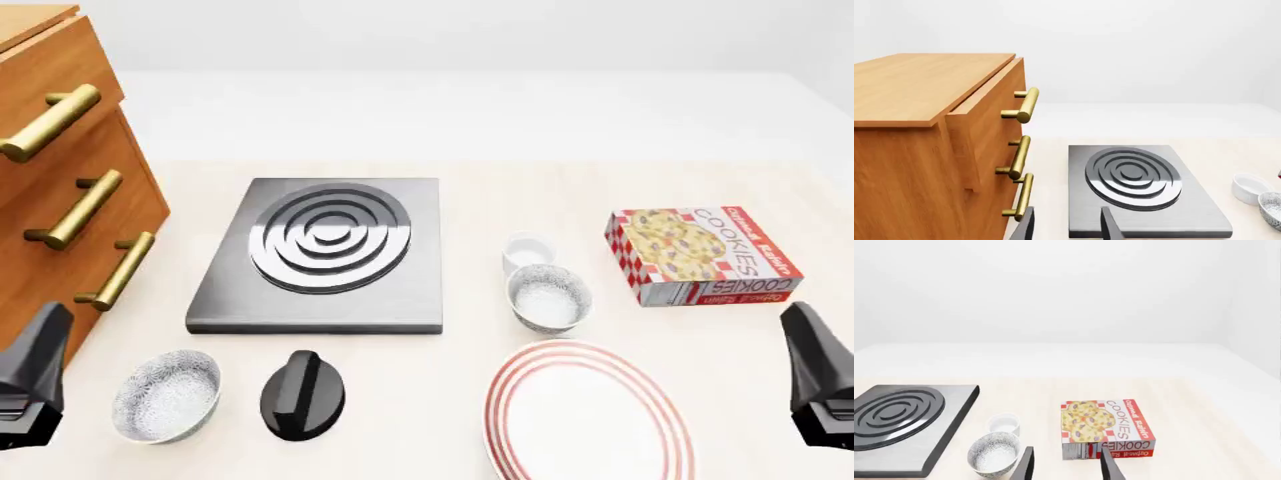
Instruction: Pick the akita bowl between the plate and the ramekin and place it on the plate.
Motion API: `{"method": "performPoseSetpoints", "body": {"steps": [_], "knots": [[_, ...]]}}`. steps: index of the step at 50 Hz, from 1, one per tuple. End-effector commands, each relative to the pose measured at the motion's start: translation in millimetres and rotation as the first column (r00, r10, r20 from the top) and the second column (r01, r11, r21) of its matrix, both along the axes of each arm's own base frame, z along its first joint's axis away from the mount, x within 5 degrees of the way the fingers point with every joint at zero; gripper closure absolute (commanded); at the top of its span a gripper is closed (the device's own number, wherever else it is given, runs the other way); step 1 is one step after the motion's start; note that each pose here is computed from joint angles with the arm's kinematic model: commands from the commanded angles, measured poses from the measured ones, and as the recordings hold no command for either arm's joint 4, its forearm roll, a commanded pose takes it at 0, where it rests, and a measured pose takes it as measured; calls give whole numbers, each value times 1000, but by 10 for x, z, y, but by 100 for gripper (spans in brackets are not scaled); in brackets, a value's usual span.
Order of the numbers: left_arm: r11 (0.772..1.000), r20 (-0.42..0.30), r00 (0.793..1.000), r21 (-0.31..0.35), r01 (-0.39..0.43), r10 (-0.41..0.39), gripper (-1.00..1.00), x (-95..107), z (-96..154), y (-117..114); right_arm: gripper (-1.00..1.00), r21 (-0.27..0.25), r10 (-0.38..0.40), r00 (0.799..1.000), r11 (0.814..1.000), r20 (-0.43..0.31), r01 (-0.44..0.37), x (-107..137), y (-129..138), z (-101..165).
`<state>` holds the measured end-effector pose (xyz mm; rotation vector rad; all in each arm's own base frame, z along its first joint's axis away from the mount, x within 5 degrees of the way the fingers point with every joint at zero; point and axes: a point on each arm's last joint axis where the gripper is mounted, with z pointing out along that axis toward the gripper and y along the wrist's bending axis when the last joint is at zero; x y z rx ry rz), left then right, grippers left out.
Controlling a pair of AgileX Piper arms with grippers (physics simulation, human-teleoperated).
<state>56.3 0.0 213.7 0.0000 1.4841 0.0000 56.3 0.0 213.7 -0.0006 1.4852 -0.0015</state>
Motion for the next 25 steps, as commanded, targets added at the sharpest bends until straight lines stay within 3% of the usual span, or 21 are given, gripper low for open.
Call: {"method": "performPoseSetpoints", "body": {"steps": [1,12,17,20,25], "knots": [[1000,-1,1000,0,0,0,-100,3,7,0,-100,-9,2,1000,1000,-3,-2,3,1,7],[1000,-1,1000,0,0,0,-100,3,7,0,-100,8,12,1000,1000,-10,-12,4,6,61],[1000,-1,1000,0,0,0,-100,3,7,0,-100,-38,38,999,999,-26,-39,35,25,145],[1000,-1,1000,0,0,0,-100,3,7,0,-100,-1,57,998,998,-25,-57,16,33,282],[1000,-1,1000,0,0,0,-100,3,7,0,-100,-15,68,998,998,-6,-68,-9,39,659]]}}
